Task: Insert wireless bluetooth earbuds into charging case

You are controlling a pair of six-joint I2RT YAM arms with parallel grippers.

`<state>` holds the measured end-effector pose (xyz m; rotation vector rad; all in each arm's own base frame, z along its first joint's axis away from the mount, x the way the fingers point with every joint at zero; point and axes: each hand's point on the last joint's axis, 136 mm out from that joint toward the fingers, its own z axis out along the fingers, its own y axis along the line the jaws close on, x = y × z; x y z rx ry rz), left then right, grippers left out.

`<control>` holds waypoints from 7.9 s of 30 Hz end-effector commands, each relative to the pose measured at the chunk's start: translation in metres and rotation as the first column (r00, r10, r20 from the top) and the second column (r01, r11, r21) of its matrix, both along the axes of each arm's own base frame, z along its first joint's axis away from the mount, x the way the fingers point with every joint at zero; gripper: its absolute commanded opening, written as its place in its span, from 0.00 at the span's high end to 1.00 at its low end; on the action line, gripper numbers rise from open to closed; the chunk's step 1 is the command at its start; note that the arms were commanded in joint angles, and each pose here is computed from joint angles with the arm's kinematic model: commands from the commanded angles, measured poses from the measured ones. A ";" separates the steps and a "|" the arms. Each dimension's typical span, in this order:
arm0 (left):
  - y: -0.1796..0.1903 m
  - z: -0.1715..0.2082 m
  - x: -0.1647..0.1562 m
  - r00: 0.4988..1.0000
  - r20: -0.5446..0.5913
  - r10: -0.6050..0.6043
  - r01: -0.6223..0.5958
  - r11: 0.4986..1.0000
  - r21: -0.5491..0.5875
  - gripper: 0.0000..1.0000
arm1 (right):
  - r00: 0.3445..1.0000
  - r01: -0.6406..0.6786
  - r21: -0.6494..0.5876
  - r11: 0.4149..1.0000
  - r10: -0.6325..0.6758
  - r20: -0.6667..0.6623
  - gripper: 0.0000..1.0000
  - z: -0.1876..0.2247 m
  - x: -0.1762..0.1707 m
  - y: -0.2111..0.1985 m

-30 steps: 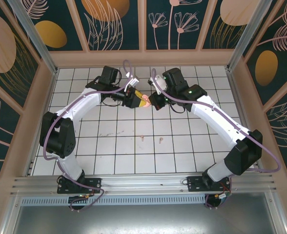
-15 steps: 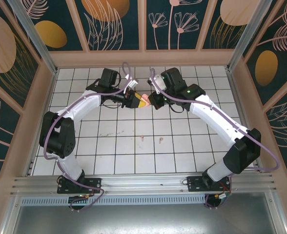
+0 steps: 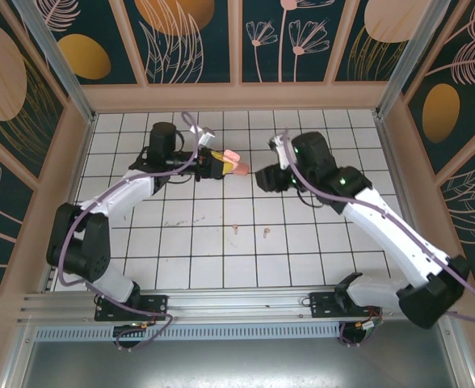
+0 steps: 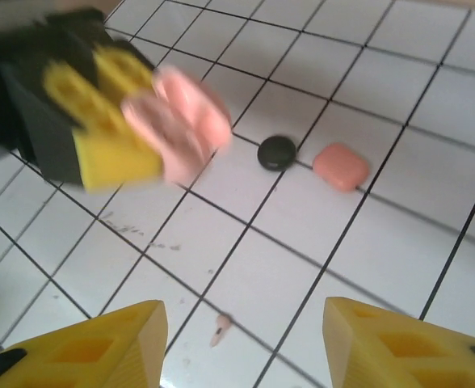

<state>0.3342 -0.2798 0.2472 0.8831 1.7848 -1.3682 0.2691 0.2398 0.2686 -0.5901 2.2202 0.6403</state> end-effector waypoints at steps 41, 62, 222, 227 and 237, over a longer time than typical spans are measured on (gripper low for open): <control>0.097 0.104 -0.023 0.735 0.227 0.639 -0.519 0.745 -0.418 1.00 | 0.790 0.337 -0.426 0.839 -0.499 -0.357 0.61 -0.242 -0.032 0.088; 0.096 0.098 -0.023 0.746 0.216 0.630 -0.515 0.751 -0.413 1.00 | 0.791 0.332 -0.440 0.834 -0.501 -0.352 0.67 -0.254 -0.025 0.089; 0.012 0.094 -0.094 0.717 0.663 0.217 0.043 0.935 -0.353 1.00 | 0.905 -0.258 -0.062 0.964 0.263 0.333 0.93 0.033 -0.044 0.131; 0.012 0.094 -0.094 0.715 0.664 0.218 0.043 0.934 -0.354 1.00 | 0.912 -0.224 -0.056 0.973 0.230 0.338 0.93 0.035 -0.039 0.126; 0.010 0.088 -0.099 0.726 0.663 0.185 0.067 0.940 -0.335 1.00 | 0.899 -0.183 0.127 0.975 0.114 0.423 0.92 0.100 -0.036 0.110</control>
